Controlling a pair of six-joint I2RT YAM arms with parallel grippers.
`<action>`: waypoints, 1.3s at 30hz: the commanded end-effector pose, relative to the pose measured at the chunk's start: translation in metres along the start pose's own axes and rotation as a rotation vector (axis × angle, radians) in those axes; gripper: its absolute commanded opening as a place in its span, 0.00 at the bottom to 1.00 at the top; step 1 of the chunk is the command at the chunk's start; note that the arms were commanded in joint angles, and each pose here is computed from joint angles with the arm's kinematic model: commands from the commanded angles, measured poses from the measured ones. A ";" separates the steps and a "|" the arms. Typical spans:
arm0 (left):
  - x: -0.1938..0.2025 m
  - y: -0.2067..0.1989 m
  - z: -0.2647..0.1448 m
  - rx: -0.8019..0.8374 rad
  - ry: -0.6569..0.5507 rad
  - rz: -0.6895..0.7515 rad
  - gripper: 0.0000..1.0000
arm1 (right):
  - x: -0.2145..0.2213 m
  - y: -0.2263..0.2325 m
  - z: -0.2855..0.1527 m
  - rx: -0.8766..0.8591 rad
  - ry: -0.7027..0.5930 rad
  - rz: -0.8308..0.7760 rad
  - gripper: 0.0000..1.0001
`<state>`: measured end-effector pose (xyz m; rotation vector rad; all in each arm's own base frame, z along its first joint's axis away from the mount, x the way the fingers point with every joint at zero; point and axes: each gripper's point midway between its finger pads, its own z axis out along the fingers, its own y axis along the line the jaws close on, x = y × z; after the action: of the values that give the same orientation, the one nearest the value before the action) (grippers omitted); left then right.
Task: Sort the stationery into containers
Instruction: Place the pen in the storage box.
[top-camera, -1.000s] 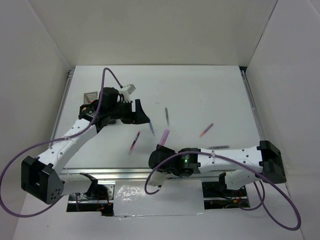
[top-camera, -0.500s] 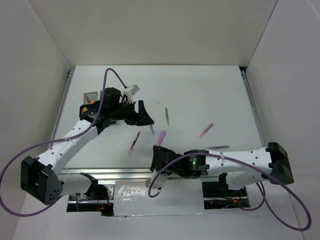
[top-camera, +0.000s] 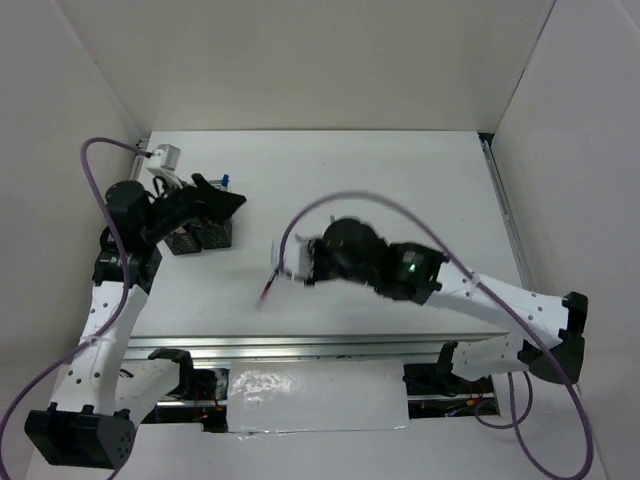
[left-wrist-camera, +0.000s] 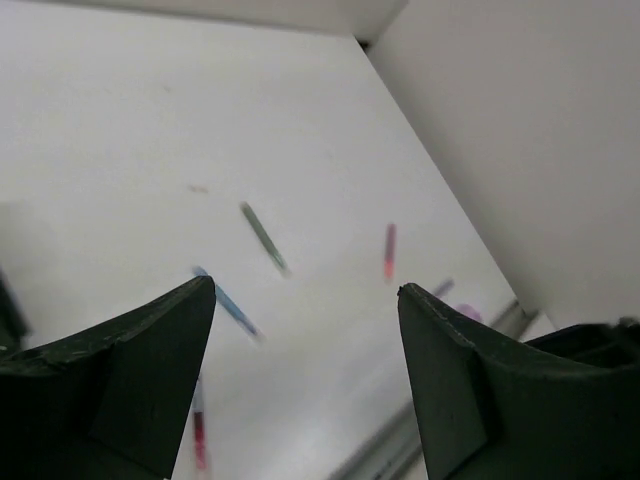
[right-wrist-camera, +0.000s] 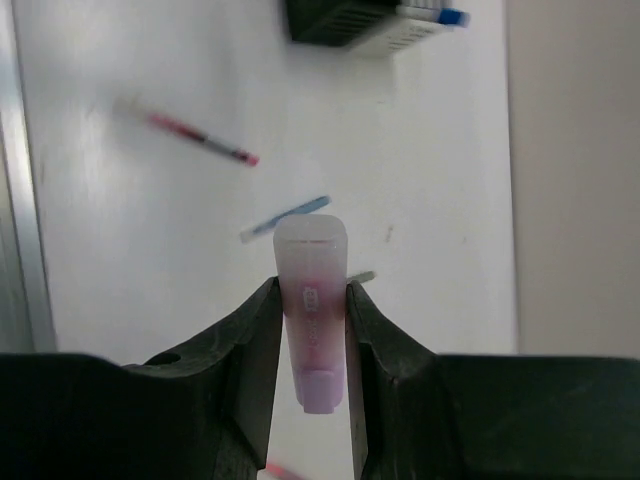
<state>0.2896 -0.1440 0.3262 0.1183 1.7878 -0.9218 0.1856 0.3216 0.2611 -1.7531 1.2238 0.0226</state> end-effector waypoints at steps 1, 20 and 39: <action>-0.045 0.001 -0.018 0.059 -0.119 0.132 0.85 | -0.017 -0.091 -0.045 0.111 -0.210 0.745 0.00; 0.116 -0.127 0.003 0.815 -0.242 2.247 0.80 | 0.036 -0.090 -0.023 -0.526 -0.275 1.818 0.00; 0.151 -0.145 -0.002 1.073 -0.294 2.413 0.70 | 0.032 -0.044 0.008 -0.542 0.012 1.623 0.00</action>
<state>0.1627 -0.2914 0.2498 2.0703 -0.0791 0.1579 0.2279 0.3050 0.2642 -0.6353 2.4820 1.4089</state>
